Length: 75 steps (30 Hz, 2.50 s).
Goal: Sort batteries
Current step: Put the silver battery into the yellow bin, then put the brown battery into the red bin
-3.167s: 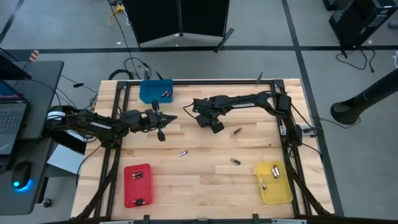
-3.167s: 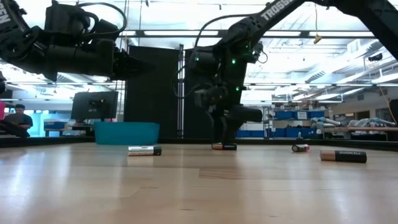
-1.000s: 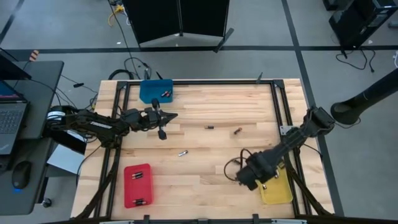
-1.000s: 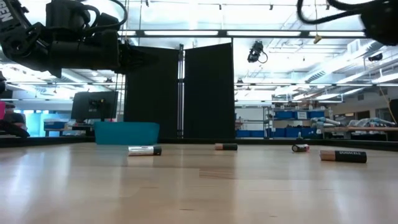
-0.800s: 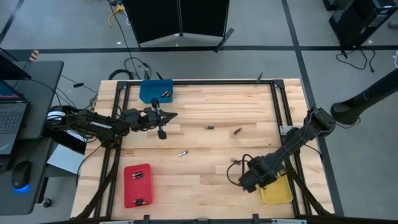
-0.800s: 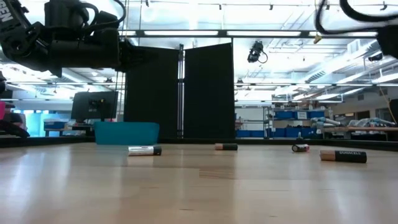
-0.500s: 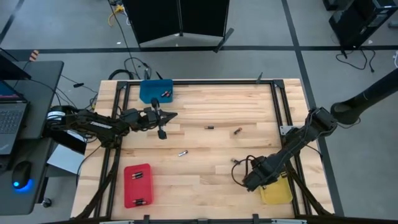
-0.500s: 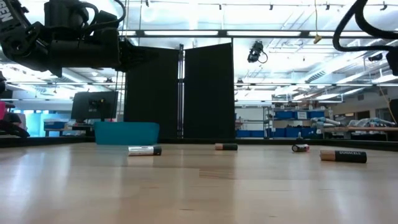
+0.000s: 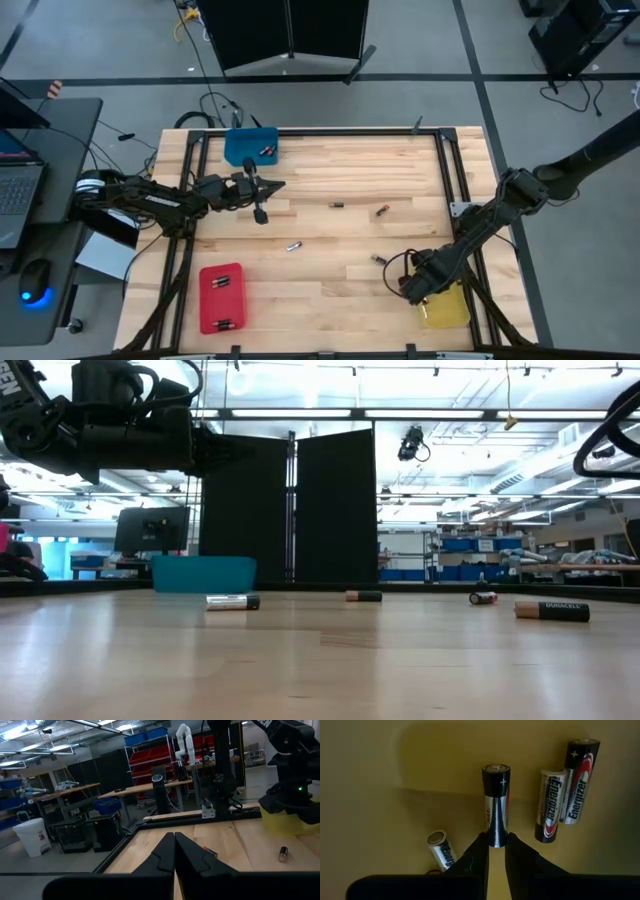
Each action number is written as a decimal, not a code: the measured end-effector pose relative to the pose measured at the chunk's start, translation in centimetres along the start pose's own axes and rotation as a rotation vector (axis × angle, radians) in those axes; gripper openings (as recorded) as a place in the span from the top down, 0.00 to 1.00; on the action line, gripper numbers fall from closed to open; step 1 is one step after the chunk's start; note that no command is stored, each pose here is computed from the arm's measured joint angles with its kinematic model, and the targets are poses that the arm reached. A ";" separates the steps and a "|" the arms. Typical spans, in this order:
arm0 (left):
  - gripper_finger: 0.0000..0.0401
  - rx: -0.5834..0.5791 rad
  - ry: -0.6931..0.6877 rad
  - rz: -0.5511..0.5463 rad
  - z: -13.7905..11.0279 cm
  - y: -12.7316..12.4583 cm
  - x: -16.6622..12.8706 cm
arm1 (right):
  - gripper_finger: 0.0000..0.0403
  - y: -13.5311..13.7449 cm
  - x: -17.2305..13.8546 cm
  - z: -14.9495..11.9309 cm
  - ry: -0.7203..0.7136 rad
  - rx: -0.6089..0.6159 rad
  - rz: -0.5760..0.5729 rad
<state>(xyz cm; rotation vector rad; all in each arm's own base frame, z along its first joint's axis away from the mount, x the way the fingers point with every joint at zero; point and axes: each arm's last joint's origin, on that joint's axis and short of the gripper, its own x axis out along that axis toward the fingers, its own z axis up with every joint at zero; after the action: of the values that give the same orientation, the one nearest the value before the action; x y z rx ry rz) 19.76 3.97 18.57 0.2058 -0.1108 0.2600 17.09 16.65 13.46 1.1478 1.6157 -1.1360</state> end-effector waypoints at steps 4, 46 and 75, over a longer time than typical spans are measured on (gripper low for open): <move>0.97 -0.001 0.003 0.008 0.0 0.0 0.0 | 0.82 -0.2 0.1 0.0 -0.013 -0.006 -0.011; 0.99 -0.121 0.515 -0.447 -1.9 -3.5 8.1 | 0.98 4.6 -8.1 8.5 -0.460 -0.873 0.332; 0.99 -0.104 0.418 -0.450 -2.7 -4.9 10.7 | 0.68 5.9 -2.2 4.5 -0.512 -0.843 0.280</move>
<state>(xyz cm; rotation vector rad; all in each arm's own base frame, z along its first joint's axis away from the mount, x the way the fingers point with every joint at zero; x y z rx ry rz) 31.55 2.55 16.48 0.0659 0.3344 -0.1547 23.88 12.87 13.20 0.4482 1.2606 -0.4150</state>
